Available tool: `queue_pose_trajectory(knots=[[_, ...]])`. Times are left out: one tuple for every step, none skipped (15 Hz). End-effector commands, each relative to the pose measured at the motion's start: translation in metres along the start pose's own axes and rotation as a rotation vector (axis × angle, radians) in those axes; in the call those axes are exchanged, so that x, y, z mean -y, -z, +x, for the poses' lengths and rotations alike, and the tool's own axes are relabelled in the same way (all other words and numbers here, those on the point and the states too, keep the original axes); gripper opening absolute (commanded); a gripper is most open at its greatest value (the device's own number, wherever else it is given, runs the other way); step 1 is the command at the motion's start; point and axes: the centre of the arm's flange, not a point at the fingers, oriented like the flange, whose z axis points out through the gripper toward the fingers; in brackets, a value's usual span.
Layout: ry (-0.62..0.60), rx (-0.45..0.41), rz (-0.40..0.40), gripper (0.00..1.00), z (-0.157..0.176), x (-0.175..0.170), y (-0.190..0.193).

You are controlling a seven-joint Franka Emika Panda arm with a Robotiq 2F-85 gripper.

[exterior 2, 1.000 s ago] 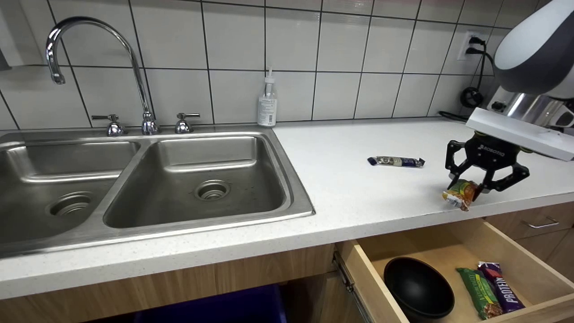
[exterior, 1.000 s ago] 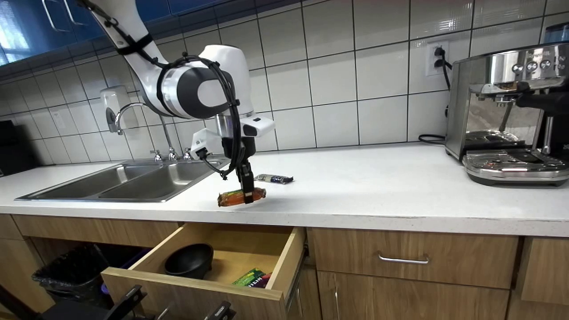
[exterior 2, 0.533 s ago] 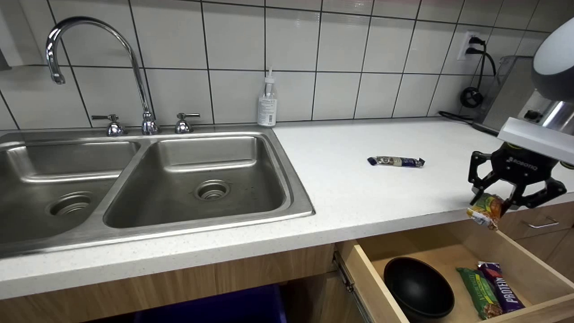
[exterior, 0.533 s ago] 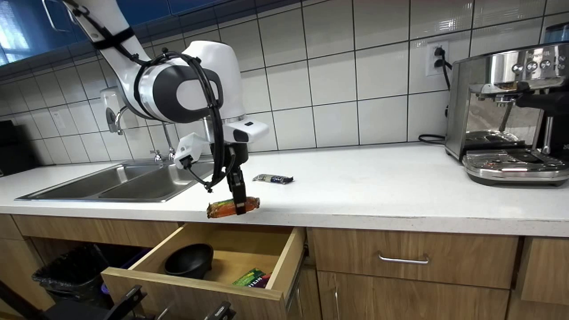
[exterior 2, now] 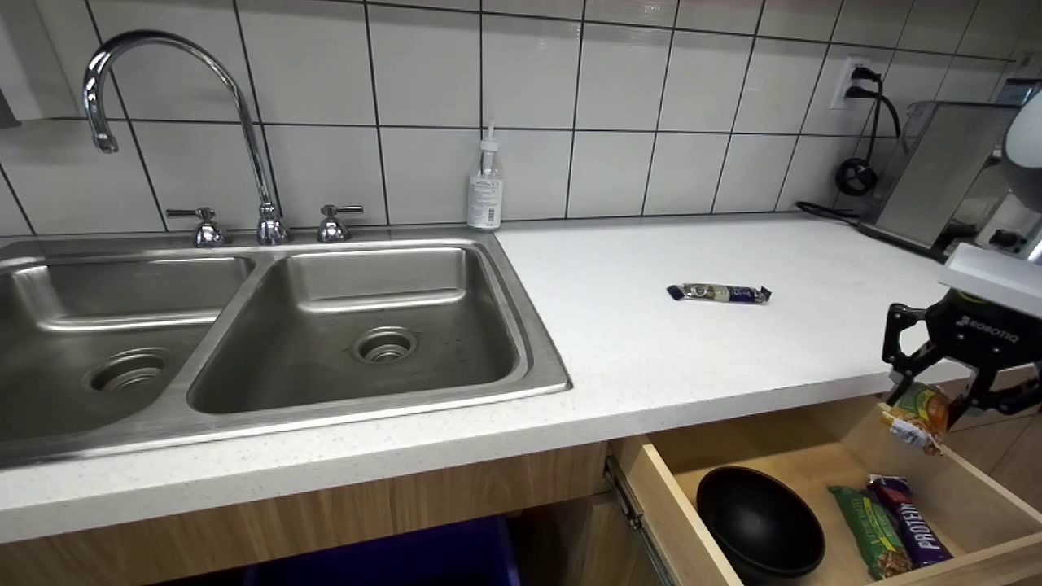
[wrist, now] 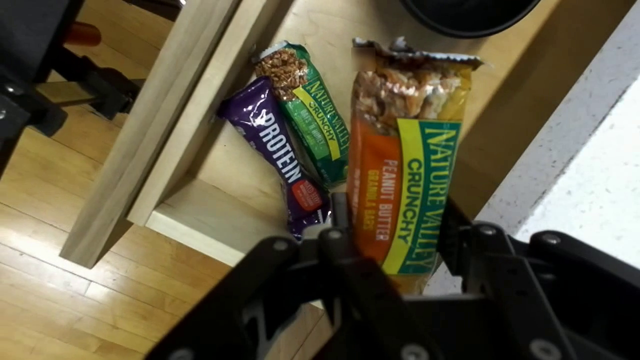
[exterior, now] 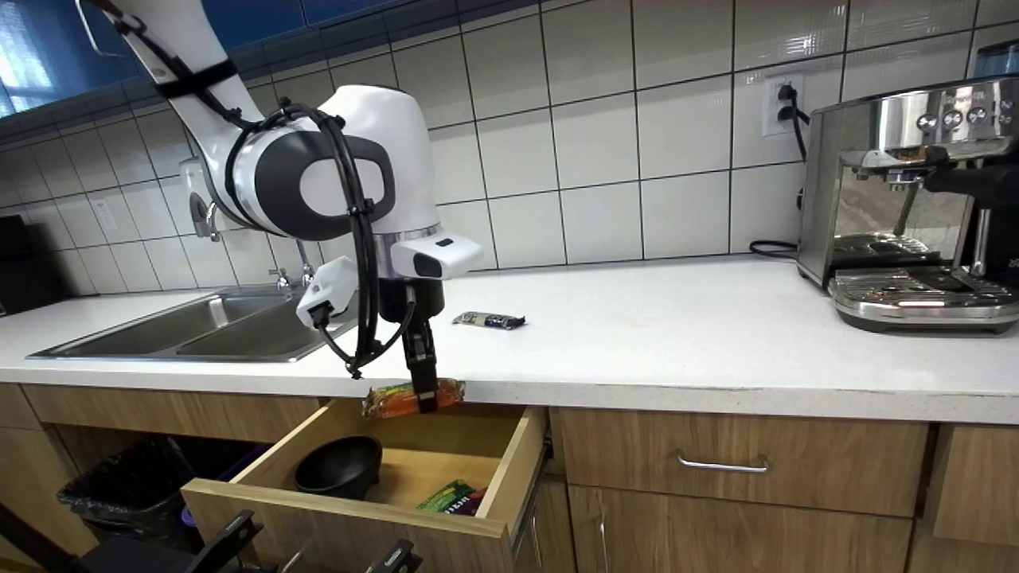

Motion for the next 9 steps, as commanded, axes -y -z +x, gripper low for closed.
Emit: queue_pose_trajectory(knots=[[-0.026, -0.001, -0.001, 0.18, 0.008, -0.012, -0.005], [-0.036, 0.002, -0.005, 0.18, 0.011, -0.013, -0.008], [-0.044, 0.002, -0.009, 0.18, 0.014, -0.014, -0.010], [-0.052, 0.003, -0.013, 0.18, 0.016, -0.015, -0.013], [-0.058, 0.004, -0.016, 0.18, 0.018, -0.015, -0.014], [-0.063, 0.005, -0.019, 0.18, 0.020, -0.015, -0.017], [-0.066, 0.002, -0.021, 0.18, 0.022, -0.013, -0.019], [-0.067, 0.000, -0.024, 0.18, 0.024, -0.011, -0.020], [-0.068, -0.002, -0.027, 0.18, 0.027, -0.009, -0.022]])
